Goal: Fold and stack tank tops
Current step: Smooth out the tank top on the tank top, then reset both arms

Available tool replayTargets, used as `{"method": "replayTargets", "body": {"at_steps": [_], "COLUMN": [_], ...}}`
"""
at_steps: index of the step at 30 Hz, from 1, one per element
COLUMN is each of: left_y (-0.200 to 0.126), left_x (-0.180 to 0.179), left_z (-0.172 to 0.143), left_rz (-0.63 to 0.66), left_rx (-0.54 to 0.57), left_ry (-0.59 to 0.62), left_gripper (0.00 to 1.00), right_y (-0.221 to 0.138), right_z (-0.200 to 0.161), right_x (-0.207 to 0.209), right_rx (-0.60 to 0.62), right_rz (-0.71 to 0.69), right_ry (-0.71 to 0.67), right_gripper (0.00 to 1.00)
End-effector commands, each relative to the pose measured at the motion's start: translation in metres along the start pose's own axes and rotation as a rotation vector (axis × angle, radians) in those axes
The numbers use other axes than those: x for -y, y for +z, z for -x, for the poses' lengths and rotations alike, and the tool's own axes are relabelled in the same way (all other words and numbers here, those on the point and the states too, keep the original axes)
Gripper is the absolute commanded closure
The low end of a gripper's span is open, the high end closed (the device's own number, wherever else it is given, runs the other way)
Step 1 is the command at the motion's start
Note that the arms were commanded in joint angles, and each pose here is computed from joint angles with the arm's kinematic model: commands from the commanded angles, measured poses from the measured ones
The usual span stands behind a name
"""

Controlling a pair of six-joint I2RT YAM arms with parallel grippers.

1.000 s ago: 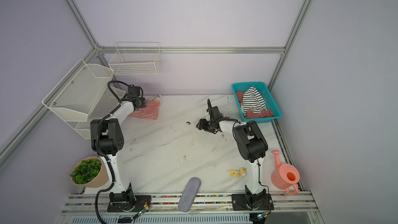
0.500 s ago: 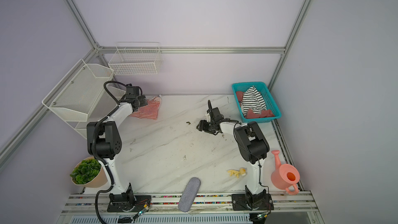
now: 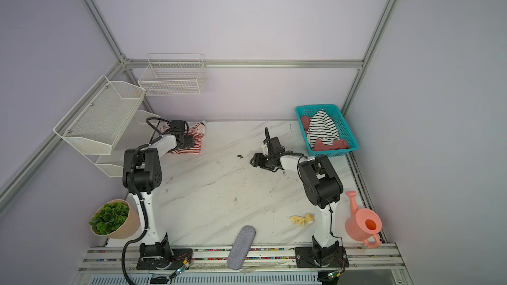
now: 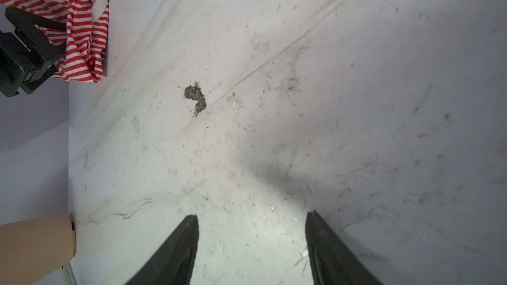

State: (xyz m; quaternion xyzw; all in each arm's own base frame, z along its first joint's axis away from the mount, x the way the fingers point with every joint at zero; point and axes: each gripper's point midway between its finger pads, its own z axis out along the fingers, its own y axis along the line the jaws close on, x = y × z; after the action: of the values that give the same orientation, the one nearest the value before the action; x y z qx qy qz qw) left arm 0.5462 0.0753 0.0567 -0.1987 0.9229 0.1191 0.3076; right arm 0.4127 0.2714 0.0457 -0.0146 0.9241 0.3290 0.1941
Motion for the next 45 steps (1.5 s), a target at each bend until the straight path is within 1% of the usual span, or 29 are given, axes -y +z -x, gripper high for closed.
{"method": "replayTargets", "body": {"at_steps": [1, 5, 9, 14, 19, 22, 23, 24, 26, 28, 30, 31, 33, 35, 38, 40, 42, 45], "left_y": [-0.027, -0.060, -0.106, -0.161, -0.215, -0.248, -0.259, -0.277, -0.293, -0.307, -0.311, -0.309, -0.300, -0.285, -0.258, -0.245, -0.235, -0.228], "left_x": [0.002, 0.001, -0.002, -0.015, -0.022, -0.023, -0.021, -0.021, -0.015, -0.013, -0.022, -0.027, -0.042, -0.057, -0.071, -0.076, -0.082, -0.092], "left_z": [0.026, 0.050, 0.076, 0.087, 0.078, 0.062, 0.055, 0.049, 0.032, 0.015, -0.005, -0.013, -0.029, -0.048, -0.076, -0.090, -0.102, -0.113], "left_rz": [-0.025, -0.060, -0.116, -0.138, -0.195, -0.225, -0.253, -0.292, -0.365, -0.407, -0.409, -0.394, -0.334, -0.259, -0.179, -0.161, -0.150, -0.108], "left_rx": [0.033, 0.098, 0.181, 0.265, 0.329, 0.376, 0.398, 0.435, 0.479, 0.508, 0.528, 0.535, 0.535, 0.518, 0.518, 0.543, 0.592, 0.688], "left_ry": [-0.043, -0.067, -0.080, -0.101, -0.125, -0.106, -0.090, -0.077, -0.024, 0.014, 0.026, 0.027, 0.020, 0.001, 0.003, -0.011, -0.042, -0.034], "left_gripper": [0.00, 0.00, 0.00, 0.00, 0.00, 0.00, 0.00, 0.00, 0.00, 0.00, 0.00, 0.00, 0.00, 0.00, 0.00, 0.00, 0.00, 0.00], "right_y": [-0.001, -0.010, -0.025, -0.054, -0.099, -0.134, -0.147, -0.159, -0.178, -0.196, -0.211, -0.225, -0.243, -0.258, -0.266, -0.267, -0.263, -0.254], "right_z": [-0.020, -0.013, -0.002, 0.013, 0.031, 0.044, 0.049, 0.053, 0.058, 0.064, 0.071, 0.075, 0.081, 0.085, 0.083, 0.083, 0.083, 0.082], "right_x": [0.006, -0.002, -0.015, -0.036, -0.060, -0.079, -0.086, -0.091, -0.095, -0.091, -0.078, -0.074, -0.055, -0.037, -0.015, 0.006, 0.024, 0.049], "right_rx": [-0.057, -0.035, 0.000, 0.058, 0.159, 0.237, 0.270, 0.302, 0.357, 0.416, 0.485, 0.539, 0.639, 0.720, 0.782, 0.826, 0.864, 0.929], "right_rz": [-0.029, -0.020, -0.010, 0.003, 0.017, 0.041, 0.050, 0.048, 0.027, -0.019, -0.111, -0.155, -0.279, -0.362, -0.439, -0.488, -0.490, -0.491], "right_ry": [0.010, -0.012, -0.038, -0.068, -0.112, -0.182, -0.220, -0.253, -0.304, -0.335, -0.366, -0.392, -0.429, -0.447, -0.502, -0.497, -0.504, -0.520], "right_gripper": [0.34, 0.34, 0.34, 0.33, 0.31, 0.28, 0.10, 0.03, 0.03, 0.03, 0.03, 0.03, 0.03, 0.03, 0.03, 0.03, 0.03, 0.03]}}
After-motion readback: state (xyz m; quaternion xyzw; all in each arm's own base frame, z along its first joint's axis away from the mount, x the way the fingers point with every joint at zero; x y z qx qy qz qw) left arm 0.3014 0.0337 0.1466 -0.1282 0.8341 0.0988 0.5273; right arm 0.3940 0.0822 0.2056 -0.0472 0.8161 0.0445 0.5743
